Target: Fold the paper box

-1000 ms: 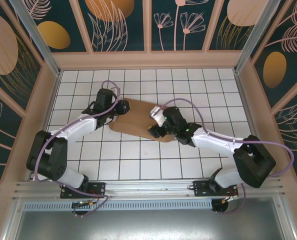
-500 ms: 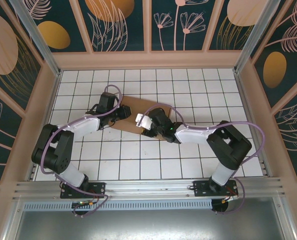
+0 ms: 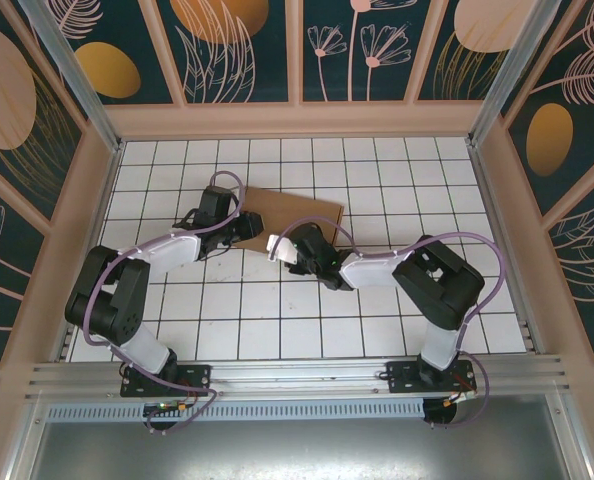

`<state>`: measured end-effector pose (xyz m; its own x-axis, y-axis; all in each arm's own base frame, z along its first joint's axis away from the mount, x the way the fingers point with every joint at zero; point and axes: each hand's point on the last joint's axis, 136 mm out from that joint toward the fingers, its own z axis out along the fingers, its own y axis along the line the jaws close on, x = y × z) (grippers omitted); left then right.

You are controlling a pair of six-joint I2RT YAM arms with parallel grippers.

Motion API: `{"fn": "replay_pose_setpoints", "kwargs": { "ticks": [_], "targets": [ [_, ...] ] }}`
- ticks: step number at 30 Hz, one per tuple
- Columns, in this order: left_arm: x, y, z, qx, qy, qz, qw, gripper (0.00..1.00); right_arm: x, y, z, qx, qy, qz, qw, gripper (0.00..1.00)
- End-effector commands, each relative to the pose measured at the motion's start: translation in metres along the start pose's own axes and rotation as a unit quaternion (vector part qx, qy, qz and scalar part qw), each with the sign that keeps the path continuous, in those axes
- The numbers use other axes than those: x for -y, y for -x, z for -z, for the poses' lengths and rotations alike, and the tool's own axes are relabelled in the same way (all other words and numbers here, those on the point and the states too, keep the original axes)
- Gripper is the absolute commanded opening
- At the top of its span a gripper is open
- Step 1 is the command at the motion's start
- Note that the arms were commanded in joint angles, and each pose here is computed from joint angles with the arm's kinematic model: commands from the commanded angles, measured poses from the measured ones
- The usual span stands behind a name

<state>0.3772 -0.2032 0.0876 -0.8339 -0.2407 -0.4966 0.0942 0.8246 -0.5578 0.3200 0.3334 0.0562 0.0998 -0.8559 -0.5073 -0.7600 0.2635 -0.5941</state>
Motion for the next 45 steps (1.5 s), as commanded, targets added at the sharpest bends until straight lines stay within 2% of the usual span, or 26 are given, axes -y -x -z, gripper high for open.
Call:
{"fn": "replay_pose_setpoints", "kwargs": {
  "ticks": [1,3,5,6,7,9,11,14,17,19,22,24,27,29,31,33,35,37,40,43,45],
  "targets": [
    [0.022,0.028,0.022,0.057,-0.029,-0.005,0.998,0.46,-0.012,-0.032,-0.008,-0.049,0.018,0.006,0.999,0.4],
    [0.019,0.043,0.035,0.099,-0.038,0.05,0.993,0.62,-0.013,-0.028,-0.006,-0.036,0.022,-0.001,0.999,0.41],
    [0.011,0.053,0.043,0.116,-0.035,0.086,0.989,0.75,-0.013,-0.024,-0.003,-0.025,0.025,-0.011,0.999,0.4],
    [0.003,0.054,0.046,0.121,-0.031,0.115,0.985,0.97,-0.013,-0.023,-0.003,-0.022,0.026,-0.015,0.999,0.4],
    [-0.009,0.049,0.048,0.125,-0.025,0.148,0.981,0.99,-0.013,-0.022,-0.003,-0.019,0.025,-0.018,0.999,0.39],
    [-0.004,0.047,0.053,0.129,-0.099,0.185,0.969,0.99,-0.013,-0.022,-0.003,-0.017,0.023,-0.022,0.999,0.37],
    [-0.011,0.046,0.054,0.128,-0.082,0.203,0.967,0.99,-0.011,-0.023,-0.005,-0.015,0.017,-0.029,0.999,0.33],
    [-0.003,0.043,0.061,0.124,-0.101,0.195,0.968,0.99,-0.009,-0.023,-0.006,-0.013,0.011,-0.048,0.999,0.28],
    [-0.001,0.042,0.081,0.168,-0.13,0.199,0.957,0.99,-0.009,-0.021,-0.007,-0.01,0.007,-0.063,0.998,0.27],
    [-0.009,0.041,0.086,0.185,-0.114,0.201,0.955,0.99,-0.006,-0.016,-0.006,-0.002,0.007,-0.08,0.997,0.29],
    [-0.01,0.036,0.09,0.181,-0.126,0.204,0.954,0.99,0.003,0.001,0.003,0.023,0.001,-0.106,0.994,0.36],
    [-0.008,0.038,0.098,0.191,-0.121,0.188,0.956,0.99,0.018,0.019,0.017,0.052,-0.017,-0.133,0.99,0.5],
    [-0.014,0.04,0.109,0.199,-0.093,0.195,0.956,0.99,0.051,0.041,0.039,0.081,-0.046,-0.209,0.974,0.62],
    [-0.009,0.035,0.102,0.167,-0.111,0.21,0.957,0.99,0.068,0.05,0.05,0.091,-0.043,-0.247,0.964,0.63],
    [-0.018,0.028,0.095,0.151,-0.093,0.226,0.958,0.99,0.077,0.06,0.058,0.104,-0.025,-0.259,0.96,0.64],
    [-0.025,0.019,0.092,0.138,-0.081,0.251,0.955,0.99,0.095,0.066,0.065,0.124,-0.032,-0.282,0.951,0.62],
    [-0.019,0.015,0.09,0.12,-0.088,0.244,0.958,0.99,0.115,0.066,0.067,0.144,-0.034,-0.317,0.937,0.61],
    [-0.012,0.009,0.089,0.109,-0.101,0.247,0.958,0.99,0.141,0.056,0.058,0.131,-0.042,-0.375,0.917,0.61],
    [0.002,0.0,0.087,0.102,-0.105,0.24,0.96,0.99,0.169,0.024,0.02,0.053,-0.03,-0.45,0.891,0.64],
    [0.015,-0.01,0.077,0.086,-0.112,0.245,0.959,0.99,0.182,-0.004,-0.014,-0.003,-0.034,-0.475,0.879,0.69],
    [0.019,-0.016,0.067,0.073,-0.116,0.252,0.958,0.99,0.181,-0.01,-0.031,-0.02,-0.025,-0.487,0.873,0.73]
  ]
}}
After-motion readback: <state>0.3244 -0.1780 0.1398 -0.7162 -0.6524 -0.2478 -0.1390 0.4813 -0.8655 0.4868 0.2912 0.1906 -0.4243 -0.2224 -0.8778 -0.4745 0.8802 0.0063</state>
